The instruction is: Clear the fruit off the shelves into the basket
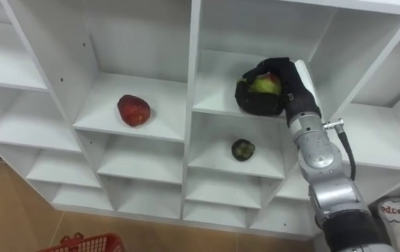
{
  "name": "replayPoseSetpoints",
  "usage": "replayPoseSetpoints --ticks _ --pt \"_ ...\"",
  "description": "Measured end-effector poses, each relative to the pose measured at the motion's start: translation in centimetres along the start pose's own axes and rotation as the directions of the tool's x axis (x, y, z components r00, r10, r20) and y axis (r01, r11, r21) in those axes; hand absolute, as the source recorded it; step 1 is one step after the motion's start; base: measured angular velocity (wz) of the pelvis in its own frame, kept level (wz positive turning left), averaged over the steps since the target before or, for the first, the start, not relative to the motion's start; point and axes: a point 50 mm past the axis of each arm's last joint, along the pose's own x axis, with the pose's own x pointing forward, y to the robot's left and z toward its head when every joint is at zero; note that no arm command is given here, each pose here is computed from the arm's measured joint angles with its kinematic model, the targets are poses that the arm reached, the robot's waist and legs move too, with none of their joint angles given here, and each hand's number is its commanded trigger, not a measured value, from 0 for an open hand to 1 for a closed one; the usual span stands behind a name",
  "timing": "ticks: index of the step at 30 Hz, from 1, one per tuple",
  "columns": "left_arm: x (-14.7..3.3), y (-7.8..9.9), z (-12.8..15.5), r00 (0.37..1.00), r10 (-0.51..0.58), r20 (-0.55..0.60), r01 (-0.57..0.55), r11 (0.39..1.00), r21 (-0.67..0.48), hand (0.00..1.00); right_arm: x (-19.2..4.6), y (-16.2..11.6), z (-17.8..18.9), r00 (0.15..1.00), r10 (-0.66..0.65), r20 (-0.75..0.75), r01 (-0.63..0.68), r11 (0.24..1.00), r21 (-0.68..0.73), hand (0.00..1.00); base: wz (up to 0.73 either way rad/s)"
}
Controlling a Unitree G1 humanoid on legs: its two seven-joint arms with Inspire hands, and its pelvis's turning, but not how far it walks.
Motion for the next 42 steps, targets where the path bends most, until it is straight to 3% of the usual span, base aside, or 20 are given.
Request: replayPoseSetpoints --ticks 7,15,30,39,42 --pt "0.1 0.1 0.3 1.0 0.014 0.012 -0.014 1.0 -0.002 1.0 0.0 0.0 0.6 1.0 -0.01 0.026 0.01 0.999 0.03 1.0 0.0" --pt "0.3 -0.2 0.7 1.0 -0.002 0.029 0.003 0.999 -0.038 1.0 -1.6 0.9 1.4 0.996 0.032 0.086 -0.037 0.998 0.057 1.0 0.0" --pt "0.3 -0.3 0.6 0.999 -0.027 0.037 0.03 0.996 -0.085 1.0 -5.2 2.8 3.5 0.94 0.25 0.231 -0.297 0.934 0.2 1.0 -0.04" --pt "0.3 -0.3 0.4 0.998 -0.054 0.031 0.057 0.995 -0.084 1.0 -6.8 3.7 3.5 0.873 0.399 0.28 -0.473 0.833 0.288 1.0 -0.01" --pt "0.3 -0.2 0.6 0.998 -0.05 0.038 0.055 0.99 -0.13 1.0 -6.9 4.2 3.5 0.85 0.441 0.289 -0.517 0.806 0.29 1.0 0.0"
